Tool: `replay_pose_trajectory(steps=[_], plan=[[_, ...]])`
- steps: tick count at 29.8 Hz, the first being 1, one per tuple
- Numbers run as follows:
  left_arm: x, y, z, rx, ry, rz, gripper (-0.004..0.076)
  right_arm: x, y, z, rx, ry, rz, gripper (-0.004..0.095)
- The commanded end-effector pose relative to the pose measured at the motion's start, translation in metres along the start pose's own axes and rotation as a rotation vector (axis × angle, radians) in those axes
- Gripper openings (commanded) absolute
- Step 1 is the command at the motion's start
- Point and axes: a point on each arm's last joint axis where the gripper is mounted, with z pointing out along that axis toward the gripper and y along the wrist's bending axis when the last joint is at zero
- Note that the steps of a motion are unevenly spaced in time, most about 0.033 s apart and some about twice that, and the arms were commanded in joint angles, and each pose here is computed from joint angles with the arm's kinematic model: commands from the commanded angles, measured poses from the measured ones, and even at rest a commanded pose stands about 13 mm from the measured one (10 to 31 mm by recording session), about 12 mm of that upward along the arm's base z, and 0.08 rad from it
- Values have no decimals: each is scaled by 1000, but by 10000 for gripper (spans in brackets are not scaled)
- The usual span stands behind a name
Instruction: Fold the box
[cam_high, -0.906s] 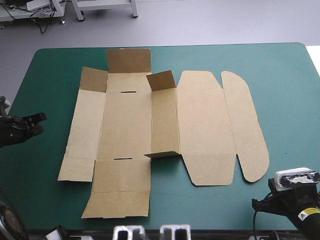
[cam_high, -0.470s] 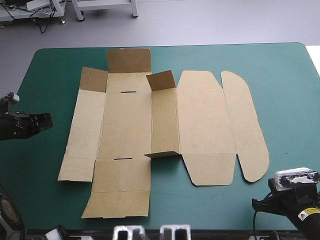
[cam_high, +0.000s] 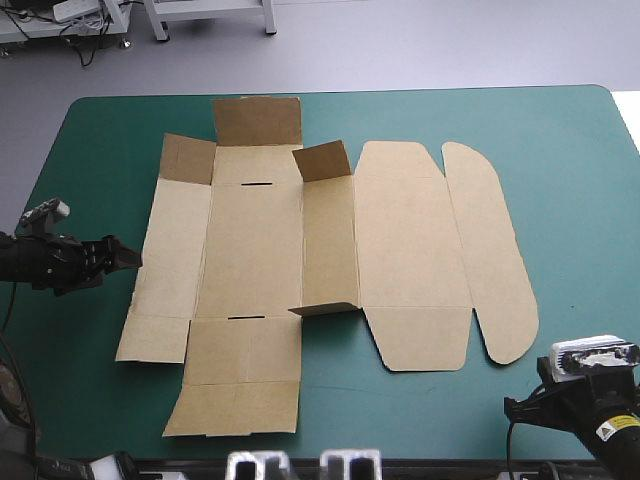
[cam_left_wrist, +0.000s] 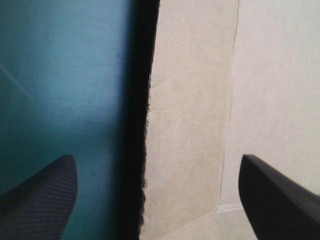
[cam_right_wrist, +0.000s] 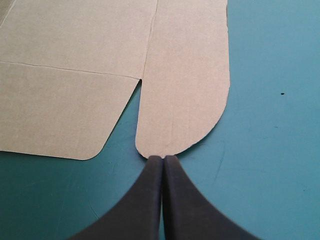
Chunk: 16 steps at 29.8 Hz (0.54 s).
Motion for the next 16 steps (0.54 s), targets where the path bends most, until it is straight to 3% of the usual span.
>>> replay_pose_trajectory(steps=[1, 6, 16], plan=[[-7, -12, 5, 96, 15, -17, 603, -11, 0, -4, 7, -72, -2, -13], [-7, -14, 32, 164, 136, -26, 561, -11, 0, -4, 7, -72, -2, -13], [-4, -40, 69, 231, 278, 41, 559, -11, 0, -4, 7, -72, -2, -13]])
